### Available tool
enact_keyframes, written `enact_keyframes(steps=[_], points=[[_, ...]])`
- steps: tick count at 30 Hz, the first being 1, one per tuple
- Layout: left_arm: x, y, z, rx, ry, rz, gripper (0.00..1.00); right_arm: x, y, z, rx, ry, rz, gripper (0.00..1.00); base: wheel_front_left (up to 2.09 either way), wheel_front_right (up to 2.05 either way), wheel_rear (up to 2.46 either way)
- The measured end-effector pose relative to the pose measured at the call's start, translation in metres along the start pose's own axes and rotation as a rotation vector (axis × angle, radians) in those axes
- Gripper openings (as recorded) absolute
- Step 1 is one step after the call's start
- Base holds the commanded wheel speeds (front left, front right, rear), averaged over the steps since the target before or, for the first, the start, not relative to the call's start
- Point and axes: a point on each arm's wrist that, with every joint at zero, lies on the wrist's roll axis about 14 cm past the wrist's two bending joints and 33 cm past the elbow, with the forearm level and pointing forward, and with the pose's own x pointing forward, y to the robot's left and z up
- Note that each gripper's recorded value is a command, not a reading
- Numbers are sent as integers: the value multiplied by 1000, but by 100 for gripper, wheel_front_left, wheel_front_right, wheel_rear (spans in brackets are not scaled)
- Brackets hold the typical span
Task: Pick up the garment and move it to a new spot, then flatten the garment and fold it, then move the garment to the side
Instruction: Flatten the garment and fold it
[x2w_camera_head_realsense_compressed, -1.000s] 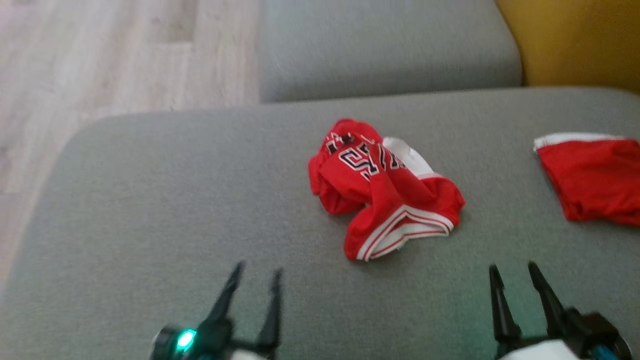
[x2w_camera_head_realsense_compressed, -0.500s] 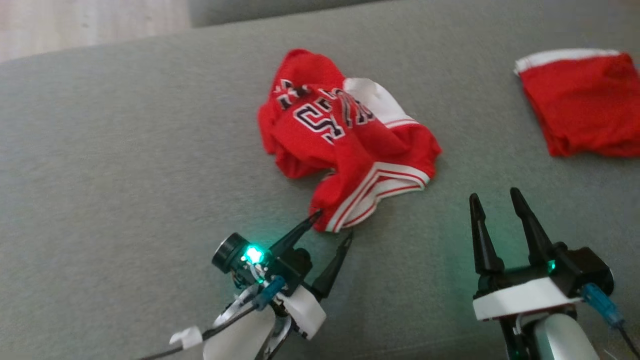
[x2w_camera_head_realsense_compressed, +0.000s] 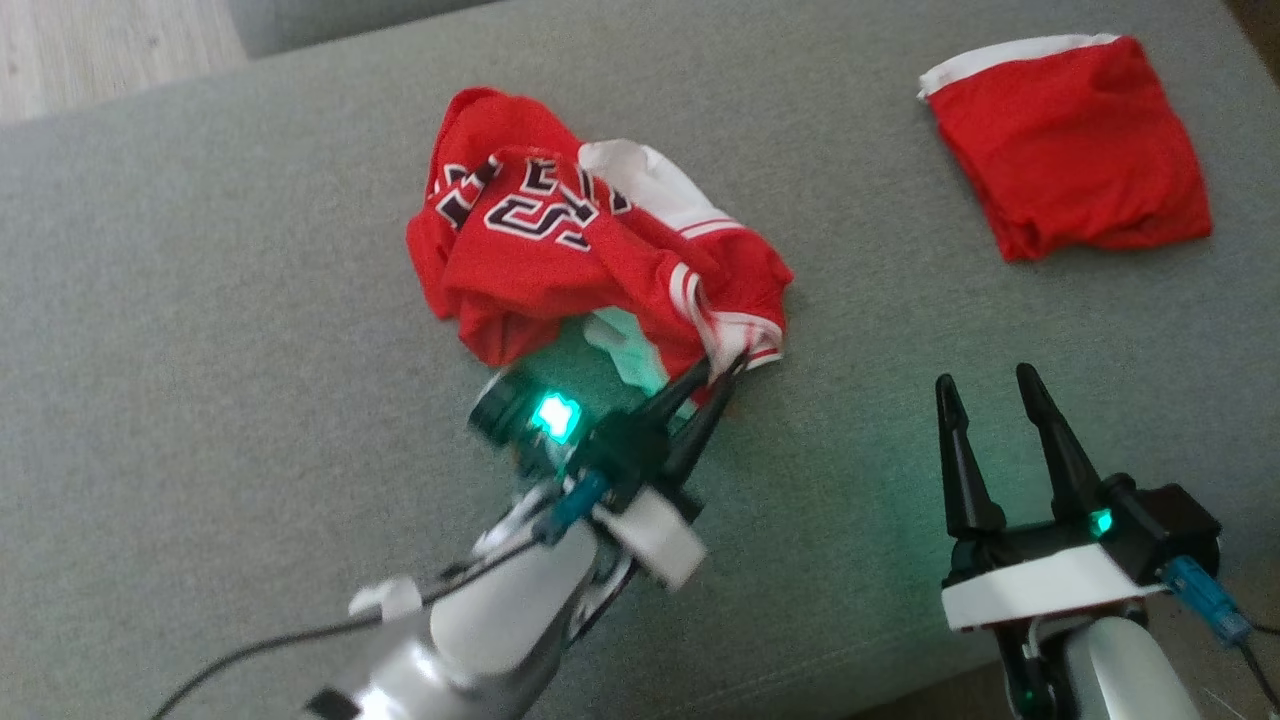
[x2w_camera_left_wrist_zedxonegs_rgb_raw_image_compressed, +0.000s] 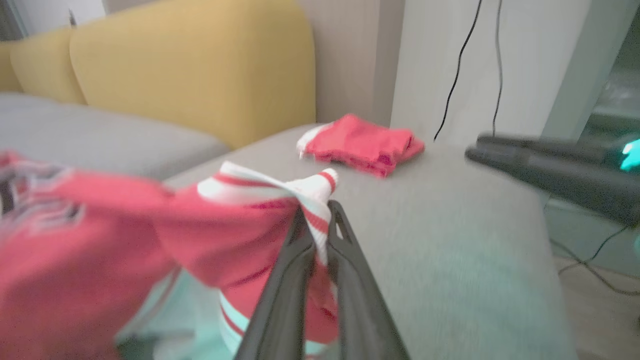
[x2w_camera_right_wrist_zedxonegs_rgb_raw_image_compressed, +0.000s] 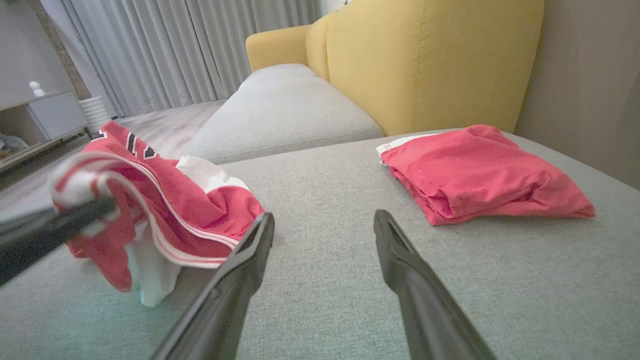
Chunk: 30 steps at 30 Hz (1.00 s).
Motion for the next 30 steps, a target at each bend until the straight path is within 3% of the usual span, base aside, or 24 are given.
enact_keyframes(steps=[3, 5, 10, 14, 17, 19, 21, 24, 27, 28, 29, 30], points=[[14, -5, 59, 49, -146, -42, 0, -5, -2, 8, 23, -28, -8, 100, 0, 0, 0], [24, 0, 100, 143, -229, -54, 0, -10, 2, 11, 36, -38, 2, 100, 0, 0, 0], [37, 31, 233, 354, -452, 21, 0, -29, 7, 16, 66, -66, 10, 100, 0, 0, 0], [16, 44, 343, 456, -657, 105, 0, -43, 2, 15, 80, -72, -10, 100, 0, 0, 0], [-5, 63, 380, 532, -720, 168, 0, -40, 1, 15, 82, -73, -9, 100, 0, 0, 0], [-18, 93, 366, 529, -683, 239, 0, -35, 4, 16, 81, -75, 2, 100, 0, 0, 0], [-30, 131, 319, 478, -579, 318, 0, -30, 5, 17, 80, -76, 9, 100, 0, 0, 0], [-60, 181, 205, 304, -367, 456, 0, -22, 12, 15, 79, -66, 34, 100, 0, 0, 0], [-103, 189, 78, 106, -127, 563, 0, -16, 17, 13, 78, -56, 49, 100, 0, 0, 0], [-118, 185, 45, 47, -65, 597, 8, -15, 18, 12, 78, -53, 53, 100, 0, 0, 0], [-118, 185, 45, 47, -65, 597, 46, -15, 18, 12, 78, -53, 53, 100, 0, 0, 0], [-134, 181, 16, -12, -10, 635, 100, -13, 19, 11, 77, -50, 58, 100, 0, 0, 0]])
